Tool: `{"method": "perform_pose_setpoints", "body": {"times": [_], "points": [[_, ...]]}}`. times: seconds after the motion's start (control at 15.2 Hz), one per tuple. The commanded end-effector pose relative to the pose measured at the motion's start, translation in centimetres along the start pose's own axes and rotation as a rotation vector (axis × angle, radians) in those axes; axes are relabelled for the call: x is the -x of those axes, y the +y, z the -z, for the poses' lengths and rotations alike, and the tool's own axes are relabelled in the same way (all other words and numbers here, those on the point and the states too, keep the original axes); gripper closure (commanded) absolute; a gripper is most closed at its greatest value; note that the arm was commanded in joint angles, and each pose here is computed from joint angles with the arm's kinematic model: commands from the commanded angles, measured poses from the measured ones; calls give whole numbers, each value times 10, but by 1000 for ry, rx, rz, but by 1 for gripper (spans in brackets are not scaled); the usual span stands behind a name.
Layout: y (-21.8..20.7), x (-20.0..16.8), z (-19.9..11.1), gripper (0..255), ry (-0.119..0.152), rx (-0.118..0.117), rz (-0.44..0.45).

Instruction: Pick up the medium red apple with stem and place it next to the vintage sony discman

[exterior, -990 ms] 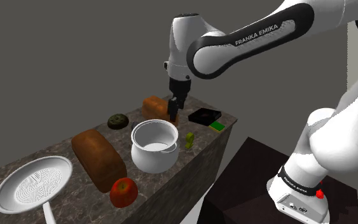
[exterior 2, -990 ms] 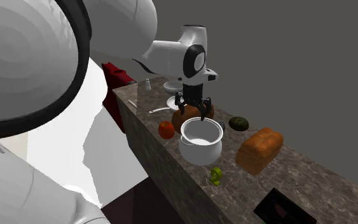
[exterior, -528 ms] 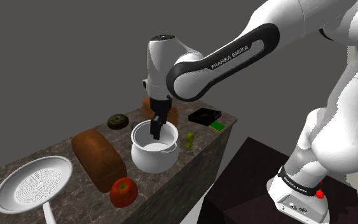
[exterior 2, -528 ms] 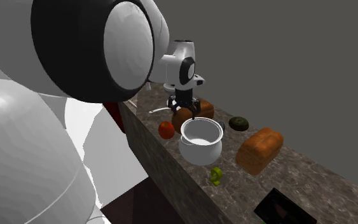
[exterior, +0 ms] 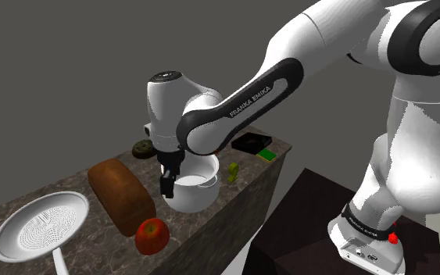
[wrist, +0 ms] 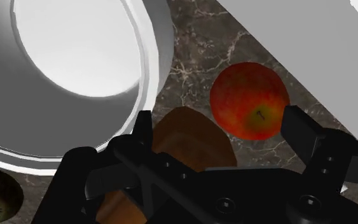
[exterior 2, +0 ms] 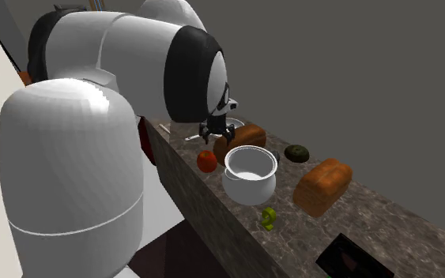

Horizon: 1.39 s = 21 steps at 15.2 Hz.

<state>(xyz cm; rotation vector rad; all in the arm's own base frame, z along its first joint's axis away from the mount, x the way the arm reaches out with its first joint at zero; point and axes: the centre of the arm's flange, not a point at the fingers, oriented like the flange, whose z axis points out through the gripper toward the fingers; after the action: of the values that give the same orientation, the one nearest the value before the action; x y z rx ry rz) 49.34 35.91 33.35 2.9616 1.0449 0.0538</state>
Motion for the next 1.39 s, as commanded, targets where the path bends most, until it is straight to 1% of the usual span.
{"method": "perform_pose_setpoints", "body": {"times": [0.0,0.4,0.46,0.92,1.32], "points": [[-17,-13,-16,0,0,-3,42],[-71,-51,-59,0,0,-12,166],[-73,-52,-61,0,0,-13,171],[-74,-52,-101,0,0,-13,171],[-74,-52,-101,0,0,-13,171]]}}
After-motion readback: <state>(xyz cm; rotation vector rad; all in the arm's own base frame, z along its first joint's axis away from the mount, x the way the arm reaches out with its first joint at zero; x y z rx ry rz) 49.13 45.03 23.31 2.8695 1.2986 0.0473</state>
